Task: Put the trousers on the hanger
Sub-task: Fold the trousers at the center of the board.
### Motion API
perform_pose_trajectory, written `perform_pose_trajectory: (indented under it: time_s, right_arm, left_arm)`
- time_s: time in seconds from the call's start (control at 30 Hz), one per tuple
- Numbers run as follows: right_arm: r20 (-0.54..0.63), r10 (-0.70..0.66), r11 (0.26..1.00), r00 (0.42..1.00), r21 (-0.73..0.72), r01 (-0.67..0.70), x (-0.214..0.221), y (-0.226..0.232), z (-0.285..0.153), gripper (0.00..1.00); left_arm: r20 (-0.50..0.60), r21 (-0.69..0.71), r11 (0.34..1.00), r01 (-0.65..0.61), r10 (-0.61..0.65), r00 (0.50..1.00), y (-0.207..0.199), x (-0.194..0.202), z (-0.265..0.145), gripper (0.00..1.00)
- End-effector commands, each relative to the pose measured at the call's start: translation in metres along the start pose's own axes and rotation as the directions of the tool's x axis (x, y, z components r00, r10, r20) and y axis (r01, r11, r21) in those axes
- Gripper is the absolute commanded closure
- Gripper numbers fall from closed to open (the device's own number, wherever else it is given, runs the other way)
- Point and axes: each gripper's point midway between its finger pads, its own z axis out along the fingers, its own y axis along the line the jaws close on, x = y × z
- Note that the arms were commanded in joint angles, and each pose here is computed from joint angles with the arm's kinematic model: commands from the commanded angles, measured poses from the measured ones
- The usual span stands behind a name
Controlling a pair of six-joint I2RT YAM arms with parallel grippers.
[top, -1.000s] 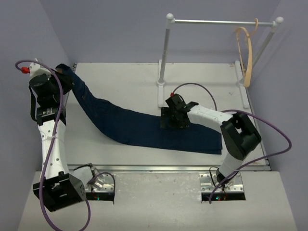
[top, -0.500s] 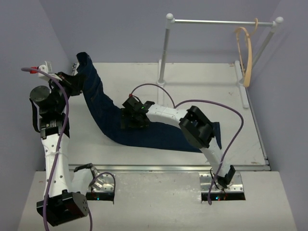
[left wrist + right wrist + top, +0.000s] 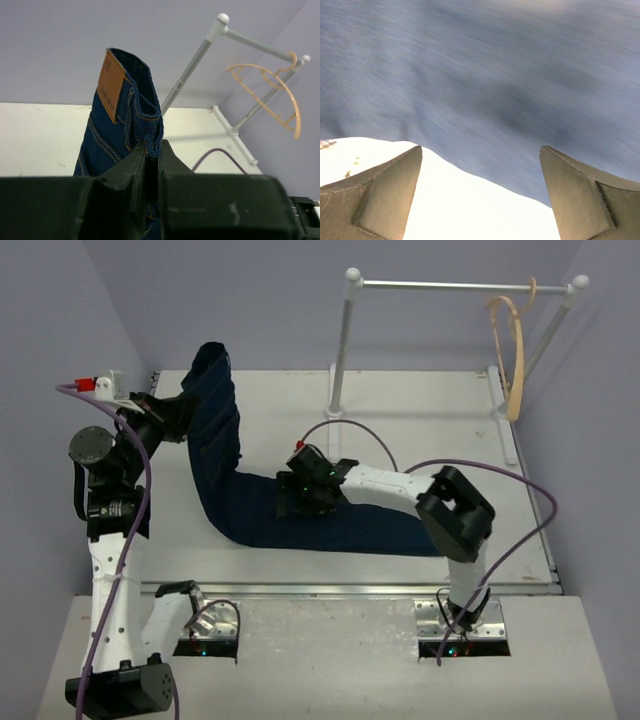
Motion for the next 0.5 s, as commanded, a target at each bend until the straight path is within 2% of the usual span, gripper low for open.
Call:
perform_pose_trajectory:
  time_s: [0.0, 0.03, 0.13, 0.2, 0.27, 0.33, 0.47]
  right_arm:
    - [0.177, 0.065, 0.995, 0.982, 0.060, -0.077, -0.028, -0.062, -0.066, 0.01]
    - [0.224, 0.081, 0.995, 0.971, 0.040, -0.092, -0.034, -0.071, -0.091, 0.01]
    - [0.165, 0.059, 0.982, 0.985, 0.170, -0.087, -0.001, -0.146, -0.109, 0.01]
    - [0.153, 0.038, 0.933, 0.988, 0.348, -0.089, 0.015, -0.200, -0.121, 0.01]
    - [0.101, 0.023, 0.884, 0.995, 0.462, -0.067, 0.037, -0.238, -0.130, 0.01]
    - [0.064, 0.021, 0.861, 0.998, 0.506, -0.051, 0.050, -0.252, -0.130, 0.01]
    - [0.052, 0.051, 0.805, 0.997, 0.589, -0.072, 0.065, -0.273, -0.137, 0.01]
  left_arm:
    - [0.162, 0.104, 0.995, -0.006, -0.011, 0.987, -0.037, -0.043, -0.011, 1.00]
    - [0.161, 0.100, 0.992, 0.073, -0.088, 0.983, -0.033, -0.035, -0.012, 1.00]
    - [0.184, 0.156, 0.976, 0.153, -0.181, 0.966, -0.045, -0.034, -0.018, 1.00]
    - [0.173, 0.161, 0.964, 0.212, -0.239, 0.955, -0.045, -0.025, -0.014, 1.00]
    - [0.133, 0.192, 0.942, 0.276, -0.303, 0.944, -0.056, -0.009, -0.006, 1.00]
    - [0.120, 0.174, 0.934, 0.313, -0.335, 0.934, -0.057, 0.003, 0.008, 1.00]
    - [0.028, 0.185, 0.922, 0.339, -0.350, 0.936, -0.118, 0.045, 0.036, 1.00]
